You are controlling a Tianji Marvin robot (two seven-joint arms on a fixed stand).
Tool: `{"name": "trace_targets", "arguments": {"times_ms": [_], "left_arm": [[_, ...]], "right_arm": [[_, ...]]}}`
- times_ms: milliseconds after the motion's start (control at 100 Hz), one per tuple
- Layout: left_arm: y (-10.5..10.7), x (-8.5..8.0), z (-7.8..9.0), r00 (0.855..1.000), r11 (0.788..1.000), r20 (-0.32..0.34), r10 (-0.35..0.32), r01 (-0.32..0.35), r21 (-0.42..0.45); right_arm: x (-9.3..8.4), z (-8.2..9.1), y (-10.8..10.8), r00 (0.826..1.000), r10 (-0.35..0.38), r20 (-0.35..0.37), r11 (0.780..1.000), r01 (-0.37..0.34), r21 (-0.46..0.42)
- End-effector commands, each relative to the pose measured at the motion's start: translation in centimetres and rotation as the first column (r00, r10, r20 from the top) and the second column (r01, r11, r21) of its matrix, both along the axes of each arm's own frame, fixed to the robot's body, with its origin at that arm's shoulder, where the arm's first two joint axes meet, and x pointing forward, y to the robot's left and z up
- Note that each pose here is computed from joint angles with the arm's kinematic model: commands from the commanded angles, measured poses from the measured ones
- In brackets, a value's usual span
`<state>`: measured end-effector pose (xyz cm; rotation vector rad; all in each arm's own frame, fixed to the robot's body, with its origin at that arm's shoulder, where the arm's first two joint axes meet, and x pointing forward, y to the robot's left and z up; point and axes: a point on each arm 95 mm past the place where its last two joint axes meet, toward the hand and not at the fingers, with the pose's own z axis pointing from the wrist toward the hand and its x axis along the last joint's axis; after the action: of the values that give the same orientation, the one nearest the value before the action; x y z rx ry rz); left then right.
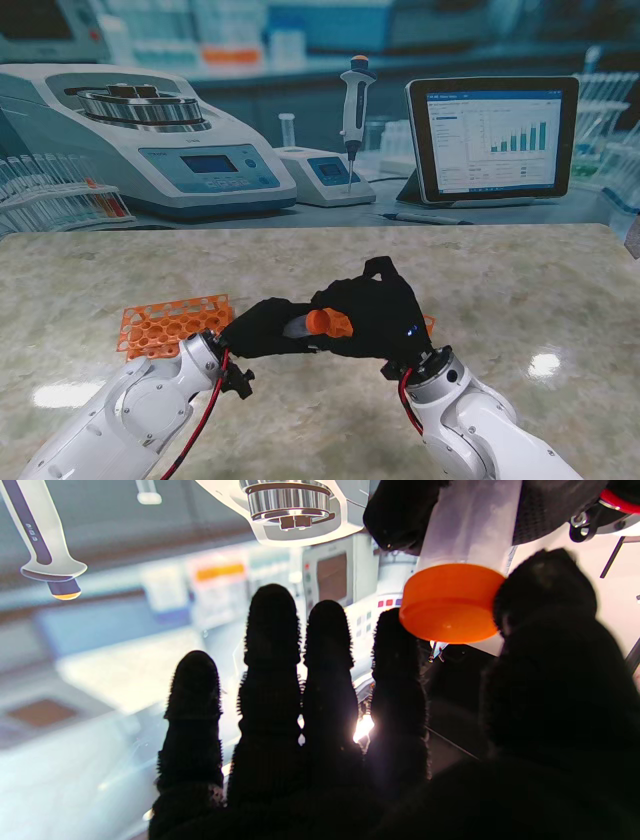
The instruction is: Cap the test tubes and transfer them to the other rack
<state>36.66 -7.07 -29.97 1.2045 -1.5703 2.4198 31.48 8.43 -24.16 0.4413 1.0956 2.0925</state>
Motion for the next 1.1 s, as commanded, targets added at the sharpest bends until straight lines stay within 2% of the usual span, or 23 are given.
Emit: {"name": "trace_targets", "arguments": {"times_ms": [0, 480, 1090], "left_arm": [[-0.2, -0.2, 0.1, 1.0, 1.0, 0.002, -0.01, 0.01, 0.0], [-0.2, -0.4, 0.1, 1.0, 1.0, 0.006, -0.02, 0.02, 0.0], [-0.4, -0.5, 0.2, 1.0, 1.0, 0.009, -0.025, 0.025, -0.002]], "right_arm": [[0.1, -0.3, 0.1, 1.0, -0.001, -0.018, 1.0, 0.001, 0.001], [0.4, -0.1, 0.4, 0.999, 0.018, -0.043, 1.0, -0.018, 0.012], [1.2, -0.3, 0.9, 0.998, 0.007, -0.062, 1.0, -0.006, 0.018]]}}
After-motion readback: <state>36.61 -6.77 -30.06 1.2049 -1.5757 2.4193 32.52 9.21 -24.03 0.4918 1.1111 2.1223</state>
